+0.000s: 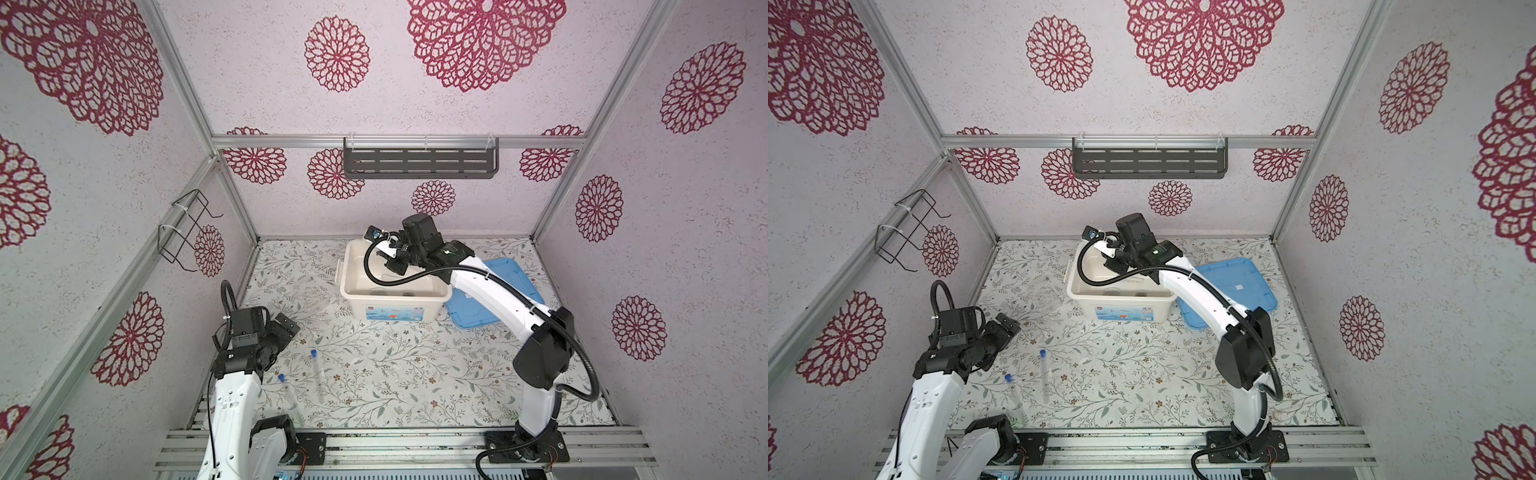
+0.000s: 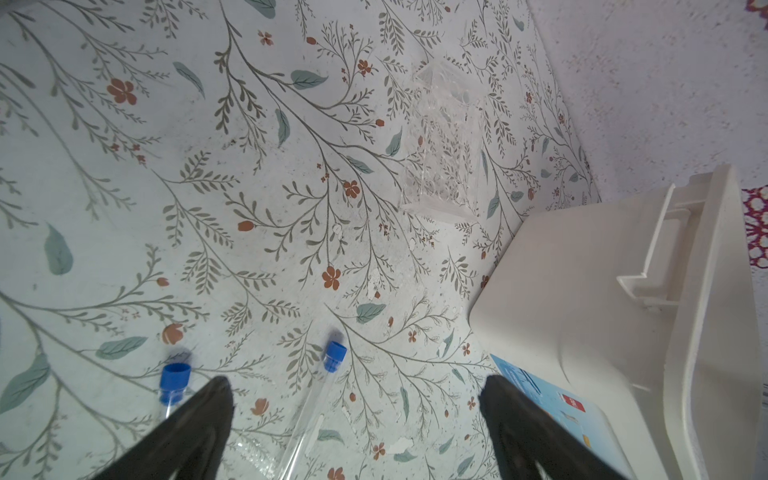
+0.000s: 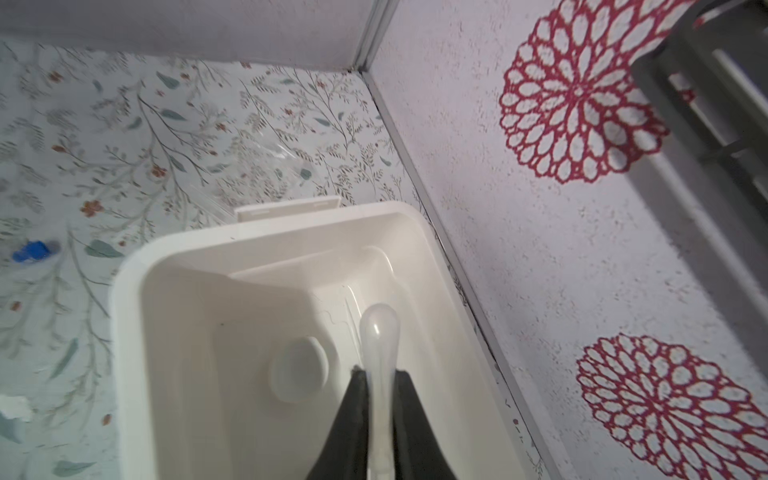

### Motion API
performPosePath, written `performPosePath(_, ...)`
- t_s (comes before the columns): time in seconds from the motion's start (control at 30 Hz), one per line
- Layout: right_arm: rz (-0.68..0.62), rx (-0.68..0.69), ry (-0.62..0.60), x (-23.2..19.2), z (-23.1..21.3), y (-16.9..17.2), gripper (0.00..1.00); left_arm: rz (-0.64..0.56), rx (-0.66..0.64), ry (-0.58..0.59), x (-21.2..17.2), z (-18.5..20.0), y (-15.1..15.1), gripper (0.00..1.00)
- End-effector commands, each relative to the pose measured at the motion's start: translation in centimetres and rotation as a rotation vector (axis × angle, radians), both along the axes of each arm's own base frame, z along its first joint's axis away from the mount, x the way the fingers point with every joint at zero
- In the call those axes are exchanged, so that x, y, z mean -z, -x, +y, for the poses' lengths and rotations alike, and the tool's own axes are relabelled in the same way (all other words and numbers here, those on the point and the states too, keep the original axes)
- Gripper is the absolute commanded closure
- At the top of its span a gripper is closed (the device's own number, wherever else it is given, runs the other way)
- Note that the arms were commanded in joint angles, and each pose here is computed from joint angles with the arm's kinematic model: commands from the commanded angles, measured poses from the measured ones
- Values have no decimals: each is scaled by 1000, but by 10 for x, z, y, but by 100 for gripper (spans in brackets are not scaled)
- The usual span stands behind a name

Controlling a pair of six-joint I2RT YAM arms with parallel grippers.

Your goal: Organize the chemistry lab equipment

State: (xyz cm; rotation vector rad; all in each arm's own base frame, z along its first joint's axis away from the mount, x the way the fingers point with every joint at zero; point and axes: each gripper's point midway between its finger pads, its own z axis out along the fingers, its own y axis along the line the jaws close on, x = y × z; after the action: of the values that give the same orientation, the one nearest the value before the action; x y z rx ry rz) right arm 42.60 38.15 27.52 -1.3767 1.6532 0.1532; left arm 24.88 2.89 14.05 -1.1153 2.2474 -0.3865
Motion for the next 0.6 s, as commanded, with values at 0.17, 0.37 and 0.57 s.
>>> performPosePath(0.17, -110, 32, 196, 56, -6, -59, 83, 16, -15, 11, -2, 1, 4, 3)
performPosePath(0.37, -78, 48, 186, 93, -7, -89, 81, 36, -13, 19, 4, 0, 7, 3)
performPosePath(0.57, -41, 65, 193, 121, -3, -97, 77, 71, -14, 64, 13, -6, 9, 3)
